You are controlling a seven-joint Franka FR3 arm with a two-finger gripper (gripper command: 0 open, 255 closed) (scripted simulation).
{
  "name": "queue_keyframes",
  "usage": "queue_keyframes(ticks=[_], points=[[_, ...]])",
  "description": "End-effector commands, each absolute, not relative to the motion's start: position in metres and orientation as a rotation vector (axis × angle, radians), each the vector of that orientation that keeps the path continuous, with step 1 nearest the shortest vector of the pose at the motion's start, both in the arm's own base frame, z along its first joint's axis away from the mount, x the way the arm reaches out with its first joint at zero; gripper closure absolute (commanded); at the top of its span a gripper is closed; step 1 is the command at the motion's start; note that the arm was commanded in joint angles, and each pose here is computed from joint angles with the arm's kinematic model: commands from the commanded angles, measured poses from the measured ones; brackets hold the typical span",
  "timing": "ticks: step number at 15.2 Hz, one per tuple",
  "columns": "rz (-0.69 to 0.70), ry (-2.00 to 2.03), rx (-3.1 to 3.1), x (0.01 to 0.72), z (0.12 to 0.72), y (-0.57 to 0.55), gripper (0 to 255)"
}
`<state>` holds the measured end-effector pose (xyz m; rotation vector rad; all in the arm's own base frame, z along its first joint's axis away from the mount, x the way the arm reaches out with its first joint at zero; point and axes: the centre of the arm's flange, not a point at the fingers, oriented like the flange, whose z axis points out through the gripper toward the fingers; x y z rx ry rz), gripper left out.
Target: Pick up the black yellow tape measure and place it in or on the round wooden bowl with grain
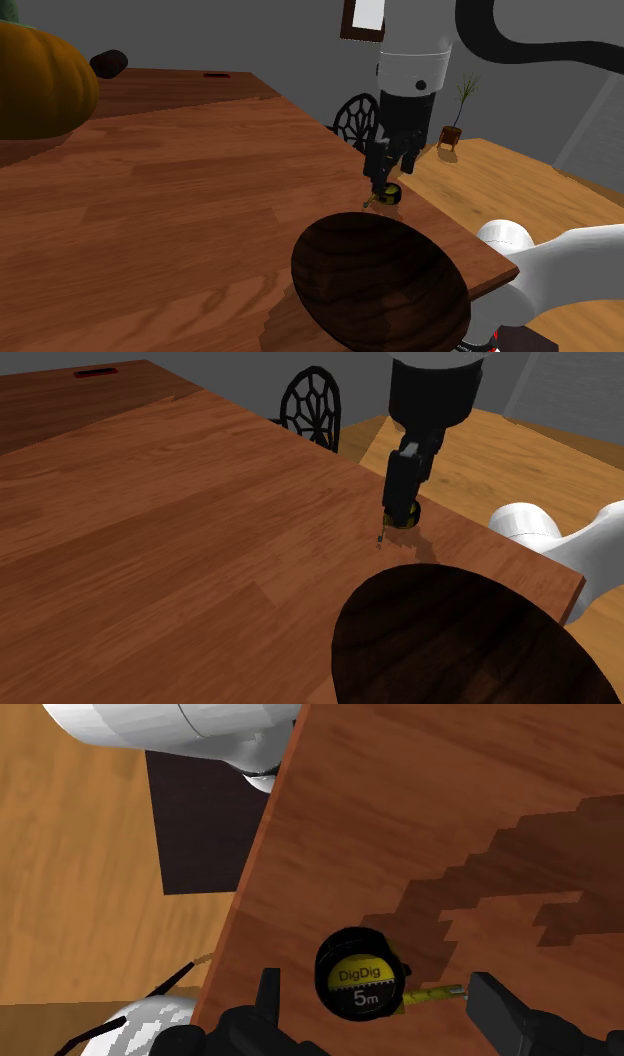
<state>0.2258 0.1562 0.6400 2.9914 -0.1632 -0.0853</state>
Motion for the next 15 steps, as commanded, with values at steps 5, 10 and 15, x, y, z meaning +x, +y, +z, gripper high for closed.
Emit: queue_keyframes(ticks=[5,10,15], points=[[-0.086,-0.164,2.991,0.224,0.617,0.153,0],[-0.086,-0.164,2.991,0.224,0.617,0.153,0],[-0.086,-0.164,2.991,0.224,0.617,0.153,255]])
